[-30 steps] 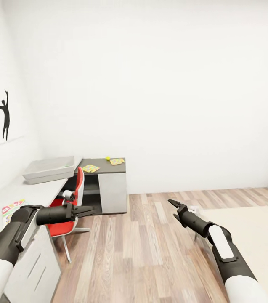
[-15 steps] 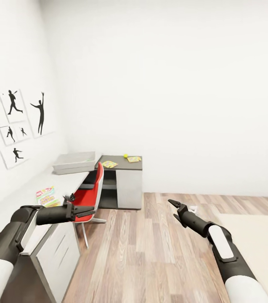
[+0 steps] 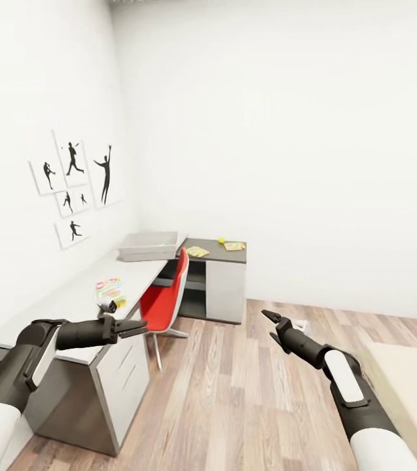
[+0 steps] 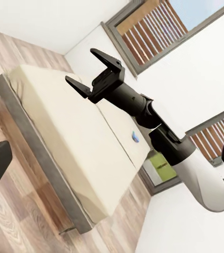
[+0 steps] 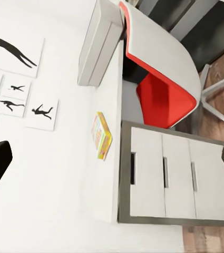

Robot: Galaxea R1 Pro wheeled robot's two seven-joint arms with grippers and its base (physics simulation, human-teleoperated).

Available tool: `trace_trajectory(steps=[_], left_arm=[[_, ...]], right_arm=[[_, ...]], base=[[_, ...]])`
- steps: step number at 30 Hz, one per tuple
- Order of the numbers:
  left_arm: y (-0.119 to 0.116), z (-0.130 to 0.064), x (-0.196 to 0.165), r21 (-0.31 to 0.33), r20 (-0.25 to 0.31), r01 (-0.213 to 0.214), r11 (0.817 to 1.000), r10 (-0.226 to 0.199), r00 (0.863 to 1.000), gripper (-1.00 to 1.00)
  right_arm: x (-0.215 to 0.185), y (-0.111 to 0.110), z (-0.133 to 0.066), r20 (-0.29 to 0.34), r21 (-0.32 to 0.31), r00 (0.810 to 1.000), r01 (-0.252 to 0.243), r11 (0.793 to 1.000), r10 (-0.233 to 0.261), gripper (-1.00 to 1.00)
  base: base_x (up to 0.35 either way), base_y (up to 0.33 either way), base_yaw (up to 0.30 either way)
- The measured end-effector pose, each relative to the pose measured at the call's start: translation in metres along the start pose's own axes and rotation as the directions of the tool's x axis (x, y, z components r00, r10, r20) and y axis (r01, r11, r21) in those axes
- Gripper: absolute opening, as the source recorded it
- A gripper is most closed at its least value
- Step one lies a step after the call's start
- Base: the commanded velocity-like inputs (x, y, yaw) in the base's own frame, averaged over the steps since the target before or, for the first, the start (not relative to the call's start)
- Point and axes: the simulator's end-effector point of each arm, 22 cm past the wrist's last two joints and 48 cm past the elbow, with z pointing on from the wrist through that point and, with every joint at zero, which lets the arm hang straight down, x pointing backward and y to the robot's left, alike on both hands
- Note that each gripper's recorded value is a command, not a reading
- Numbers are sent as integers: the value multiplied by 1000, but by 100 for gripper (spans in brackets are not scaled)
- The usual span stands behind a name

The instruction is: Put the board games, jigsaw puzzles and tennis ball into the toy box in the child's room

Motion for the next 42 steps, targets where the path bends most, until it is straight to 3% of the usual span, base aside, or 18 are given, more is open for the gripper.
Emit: trace_trajectory(steps=[7, 15, 42], left_arm=[[0, 0, 0, -1, -1, 0, 1000, 0, 1000, 100], [-1, 2, 0, 2, -1, 0, 1000, 0, 1000, 100], [-1, 5, -1, -13, 1, -8, 1000, 8, 1000, 100]], right_arm=[[0, 0, 0, 1, 0, 1000, 0, 1000, 0, 100], [0, 0, -1, 1, 0, 1000, -1, 1000, 1, 100], [-2, 5, -2, 5, -8, 1000, 4, 1000, -4, 100]], base=[[-81, -1, 235], [-19, 0, 13], [-28, -28, -253]])
